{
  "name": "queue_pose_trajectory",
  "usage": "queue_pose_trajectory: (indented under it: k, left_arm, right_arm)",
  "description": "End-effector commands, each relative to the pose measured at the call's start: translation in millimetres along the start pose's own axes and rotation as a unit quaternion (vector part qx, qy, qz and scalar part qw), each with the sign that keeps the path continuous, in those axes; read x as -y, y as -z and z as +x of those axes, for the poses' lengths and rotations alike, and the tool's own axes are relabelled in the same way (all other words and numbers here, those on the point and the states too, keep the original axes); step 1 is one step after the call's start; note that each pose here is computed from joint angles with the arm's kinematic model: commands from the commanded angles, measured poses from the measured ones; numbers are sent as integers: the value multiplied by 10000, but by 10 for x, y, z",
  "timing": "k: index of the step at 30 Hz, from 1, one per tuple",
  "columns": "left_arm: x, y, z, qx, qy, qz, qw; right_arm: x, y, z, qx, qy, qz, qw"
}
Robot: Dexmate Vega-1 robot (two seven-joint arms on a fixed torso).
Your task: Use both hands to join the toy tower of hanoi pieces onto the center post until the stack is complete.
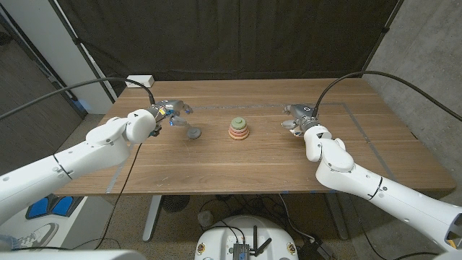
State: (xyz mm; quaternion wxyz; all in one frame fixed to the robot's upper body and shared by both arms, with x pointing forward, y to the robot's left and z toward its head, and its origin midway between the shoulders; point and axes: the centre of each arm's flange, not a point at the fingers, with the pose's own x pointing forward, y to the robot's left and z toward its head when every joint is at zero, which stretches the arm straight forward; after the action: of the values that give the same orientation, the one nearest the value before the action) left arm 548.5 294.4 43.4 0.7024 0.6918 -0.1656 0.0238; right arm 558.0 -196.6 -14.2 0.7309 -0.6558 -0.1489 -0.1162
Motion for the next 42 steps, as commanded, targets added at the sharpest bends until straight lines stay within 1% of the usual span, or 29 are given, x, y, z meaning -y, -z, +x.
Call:
queue_pose_trajectory:
  k: [1,11,18,23,28,35,42]
  left_arm:
    - [-72,115,66,102,312,108,9994]
    - [-50,156,159,59,553,216,9982]
    - [26,184,262,107,799,104,9967]
    - [56,170,306,119,810,188,9965]
    - [98,115,349,112,782,406,9960]
    - [167,85,411,178,876,433,9951]
    - [254,36,441,218,823,407,9955]
  right_arm:
    - [9,-22,4,-5,3,-13,10000]
    - [12,-33,0,-19,-14,30,10000]
    - [14,-21,8,-48,-2,62,10000]
    - [10,-23,14,-52,-7,57,10000]
    - [7,-32,25,-40,-18,59,10000]
    - [11,-45,38,-40,-9,55,10000]
    - [10,-44,54,-36,-45,73,10000]
